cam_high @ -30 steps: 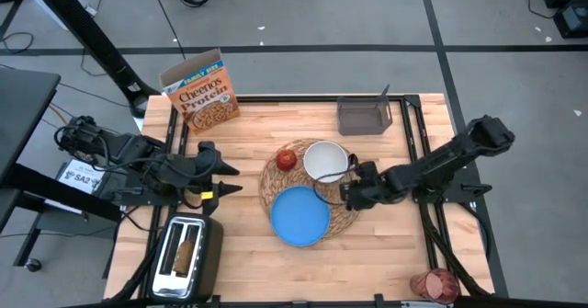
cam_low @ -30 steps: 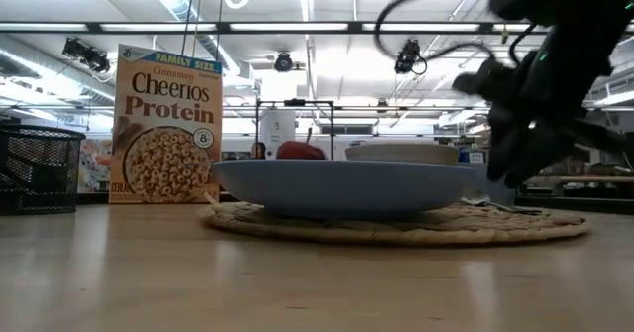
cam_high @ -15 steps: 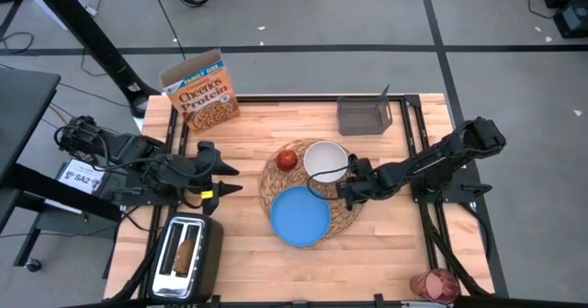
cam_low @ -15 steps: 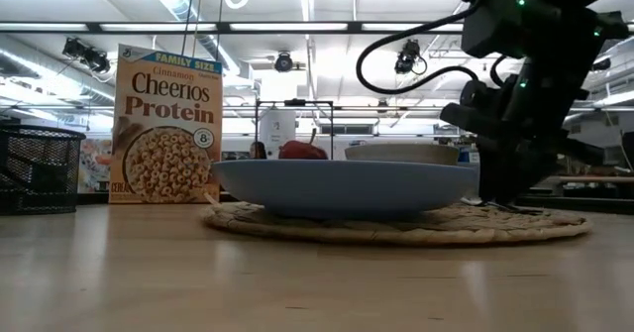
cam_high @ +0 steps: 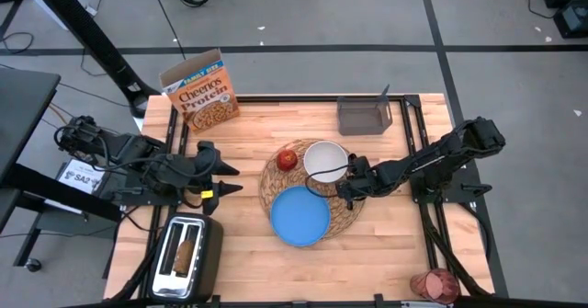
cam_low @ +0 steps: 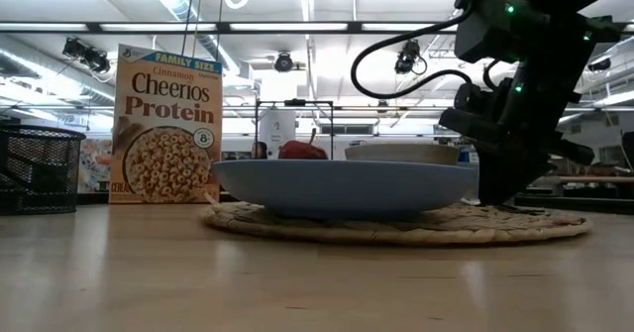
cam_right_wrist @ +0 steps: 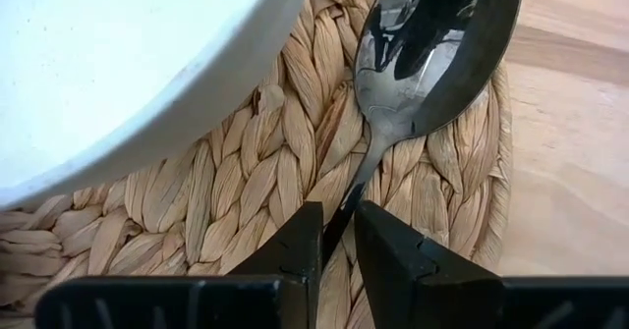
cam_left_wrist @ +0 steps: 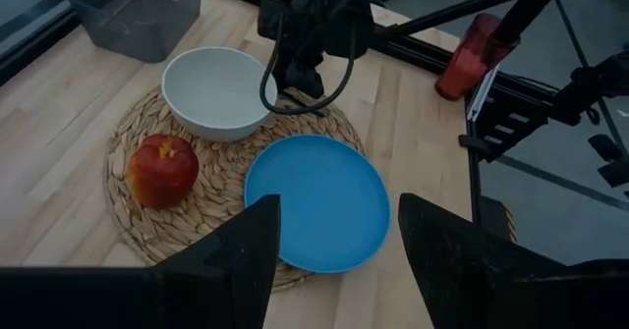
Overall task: Arrange a breakfast setting
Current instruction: Put the black spoon on the brown placemat beside the white bowl, then put the toast bread on the blue plate
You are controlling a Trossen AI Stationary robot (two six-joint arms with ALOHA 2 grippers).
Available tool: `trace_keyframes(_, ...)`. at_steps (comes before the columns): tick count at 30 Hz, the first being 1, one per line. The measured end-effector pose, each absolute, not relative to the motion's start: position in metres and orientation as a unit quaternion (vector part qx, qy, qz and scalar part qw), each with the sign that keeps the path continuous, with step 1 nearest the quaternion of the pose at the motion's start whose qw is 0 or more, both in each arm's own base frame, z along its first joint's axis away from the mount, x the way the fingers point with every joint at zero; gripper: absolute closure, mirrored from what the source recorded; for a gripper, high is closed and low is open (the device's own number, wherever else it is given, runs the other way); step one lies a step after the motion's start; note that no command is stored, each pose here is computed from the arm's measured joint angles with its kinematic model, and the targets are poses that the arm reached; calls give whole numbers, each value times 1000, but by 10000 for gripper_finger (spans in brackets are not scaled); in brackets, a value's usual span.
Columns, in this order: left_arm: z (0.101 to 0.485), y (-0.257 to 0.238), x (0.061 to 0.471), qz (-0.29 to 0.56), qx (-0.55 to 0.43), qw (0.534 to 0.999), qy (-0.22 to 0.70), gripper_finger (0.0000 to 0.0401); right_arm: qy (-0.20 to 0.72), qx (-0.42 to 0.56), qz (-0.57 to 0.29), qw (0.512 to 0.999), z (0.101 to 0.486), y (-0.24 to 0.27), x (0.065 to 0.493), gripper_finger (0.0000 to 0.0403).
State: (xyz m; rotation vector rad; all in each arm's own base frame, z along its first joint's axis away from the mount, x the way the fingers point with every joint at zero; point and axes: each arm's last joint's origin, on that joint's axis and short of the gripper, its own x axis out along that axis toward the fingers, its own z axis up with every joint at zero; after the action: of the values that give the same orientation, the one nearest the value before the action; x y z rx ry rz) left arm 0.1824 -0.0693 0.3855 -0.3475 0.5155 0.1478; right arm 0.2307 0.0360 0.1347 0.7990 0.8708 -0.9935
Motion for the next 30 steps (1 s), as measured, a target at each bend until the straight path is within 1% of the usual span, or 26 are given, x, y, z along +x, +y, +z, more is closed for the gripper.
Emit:
trace_keyframes(6,390,-74,184,35,-172,954,242,188,403,355,-441,719,135,36,231,334)
trace_keyframes(21,390,-74,184,25,-183,952,243,188,418,355,-428,719,140,37,227,332)
trace_keyframes(26,391,-75,185,24,-191,952,236,188,404,367,-417,727,151,36,224,313)
trace_keyframes(30,396,-80,186,11,-219,951,216,188,396,368,-375,753,171,35,218,288)
